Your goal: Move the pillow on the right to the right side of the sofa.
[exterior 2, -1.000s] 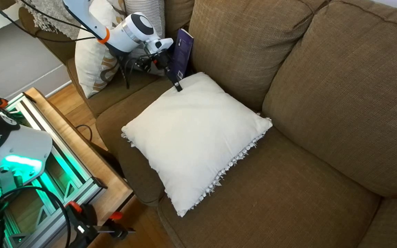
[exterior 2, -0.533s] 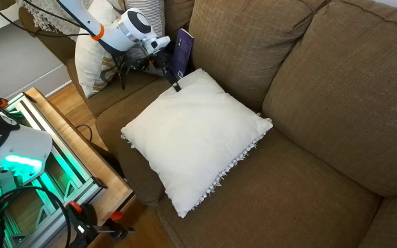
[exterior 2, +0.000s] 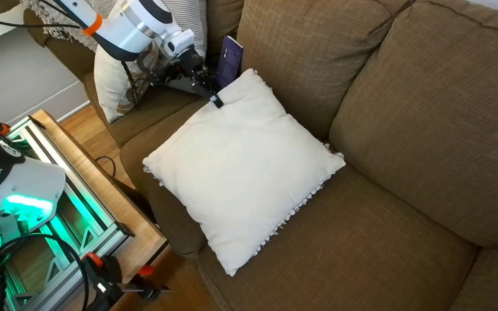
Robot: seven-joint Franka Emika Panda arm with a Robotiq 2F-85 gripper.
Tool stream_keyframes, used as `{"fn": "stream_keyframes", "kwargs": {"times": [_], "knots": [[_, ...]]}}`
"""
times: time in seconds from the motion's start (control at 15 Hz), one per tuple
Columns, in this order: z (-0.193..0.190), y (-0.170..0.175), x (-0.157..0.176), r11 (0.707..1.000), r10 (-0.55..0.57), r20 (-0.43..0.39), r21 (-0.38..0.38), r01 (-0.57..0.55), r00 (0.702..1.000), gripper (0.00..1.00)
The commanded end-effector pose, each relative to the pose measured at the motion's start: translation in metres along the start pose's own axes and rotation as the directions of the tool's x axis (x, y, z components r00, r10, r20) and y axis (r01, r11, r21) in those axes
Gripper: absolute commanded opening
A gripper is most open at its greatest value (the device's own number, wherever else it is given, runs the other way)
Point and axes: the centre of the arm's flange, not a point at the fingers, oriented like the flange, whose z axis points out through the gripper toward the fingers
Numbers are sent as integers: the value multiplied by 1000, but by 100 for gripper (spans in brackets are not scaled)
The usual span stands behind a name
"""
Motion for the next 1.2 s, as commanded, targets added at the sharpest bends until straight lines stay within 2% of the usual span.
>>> {"fn": "stream_keyframes", "kwargs": {"times": [0.0,0.07,0.13,0.2,0.33,0.47,0.6,0.8,0.87,0.93,1.0,1.07,1.13], "knots": [[-4,9,1,1000,11,1,0,-11,1000,6],[-1,-1,0,999,17,44,51,-19,999,2],[-6,13,8,992,115,58,53,-118,992,2],[-6,28,12,982,180,69,46,-183,981,2],[-4,80,25,958,284,81,12,-286,955,2],[-2,108,35,926,378,82,-9,-378,922,2],[-5,137,50,884,467,98,-18,-467,879,2],[-12,186,76,803,595,129,-57,-593,793,2],[-15,201,85,772,636,103,-76,-632,765,2],[2,147,74,831,556,123,-51,-554,822,6],[1,161,82,812,583,123,-61,-580,803,6],[0,171,85,801,598,131,-65,-595,791,2],[-1,166,90,779,621,186,-42,-626,761,2]]}}
